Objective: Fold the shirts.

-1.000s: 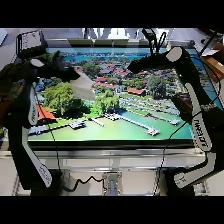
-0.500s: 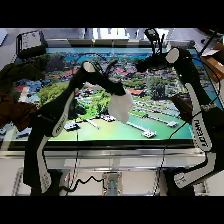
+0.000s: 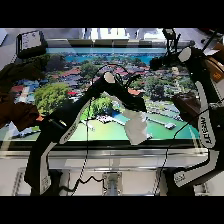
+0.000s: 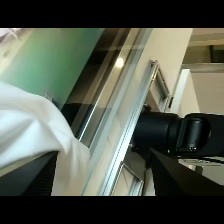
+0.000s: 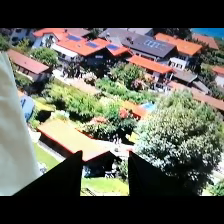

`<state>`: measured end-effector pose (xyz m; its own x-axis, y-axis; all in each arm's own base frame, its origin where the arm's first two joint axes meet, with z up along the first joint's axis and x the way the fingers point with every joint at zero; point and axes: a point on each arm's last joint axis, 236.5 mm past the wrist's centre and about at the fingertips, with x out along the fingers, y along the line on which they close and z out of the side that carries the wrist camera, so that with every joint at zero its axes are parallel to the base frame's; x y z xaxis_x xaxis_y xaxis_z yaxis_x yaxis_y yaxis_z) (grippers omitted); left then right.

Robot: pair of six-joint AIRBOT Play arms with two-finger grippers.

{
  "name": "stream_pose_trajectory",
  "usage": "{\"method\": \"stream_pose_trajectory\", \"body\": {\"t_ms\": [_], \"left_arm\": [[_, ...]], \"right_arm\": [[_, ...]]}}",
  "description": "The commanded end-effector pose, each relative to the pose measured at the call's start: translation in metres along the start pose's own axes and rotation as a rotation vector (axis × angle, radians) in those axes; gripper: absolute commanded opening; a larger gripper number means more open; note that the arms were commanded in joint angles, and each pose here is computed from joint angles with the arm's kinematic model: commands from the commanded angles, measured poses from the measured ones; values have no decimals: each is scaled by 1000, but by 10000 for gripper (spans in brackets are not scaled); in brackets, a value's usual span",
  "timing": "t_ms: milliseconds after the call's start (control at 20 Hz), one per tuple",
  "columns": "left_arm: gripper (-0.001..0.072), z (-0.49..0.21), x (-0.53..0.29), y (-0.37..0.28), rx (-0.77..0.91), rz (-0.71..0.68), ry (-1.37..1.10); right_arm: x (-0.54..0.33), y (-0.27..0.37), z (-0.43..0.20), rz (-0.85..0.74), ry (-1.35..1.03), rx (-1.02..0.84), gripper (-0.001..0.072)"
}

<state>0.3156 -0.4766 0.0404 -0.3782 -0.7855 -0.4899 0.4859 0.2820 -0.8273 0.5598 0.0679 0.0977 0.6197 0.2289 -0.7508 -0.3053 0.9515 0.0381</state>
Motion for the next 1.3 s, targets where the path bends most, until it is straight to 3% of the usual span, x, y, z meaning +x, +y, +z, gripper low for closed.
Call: {"method": "stream_pose_trajectory", "body": {"t_ms": [0, 150, 250, 350, 500, 700, 900, 1050, 1250], "left_arm": [[639, 20, -26, -7, -8, -69, -80], [637, 59, -95, 25, -29, -14, -257], [636, 75, -150, 60, -57, 63, -377], [636, 66, -192, 113, -101, 215, -400], [636, 35, -246, 201, -146, 558, -363], [636, 40, -305, 254, -83, 868, -428], [635, 39, -311, 268, -83, 919, -441], [634, 27, -301, 277, -111, 909, -407], [635, 27, -301, 278, -109, 912, -410]], "right_arm": [[0, -5, -39, 44, 147, -49, 341], [11, 9, -57, 110, 186, -27, 343], [19, 33, -67, 208, 198, 33, 415], [25, 44, -98, 249, 286, 52, 438], [30, 51, -161, 286, 466, 52, 439], [28, 67, -211, 349, 601, 89, 470], [7, 88, -225, 447, 697, 109, 470], [-15, 121, -224, 604, 734, 127, 469], [-16, 155, -235, 640, 783, 71, 468]]}}
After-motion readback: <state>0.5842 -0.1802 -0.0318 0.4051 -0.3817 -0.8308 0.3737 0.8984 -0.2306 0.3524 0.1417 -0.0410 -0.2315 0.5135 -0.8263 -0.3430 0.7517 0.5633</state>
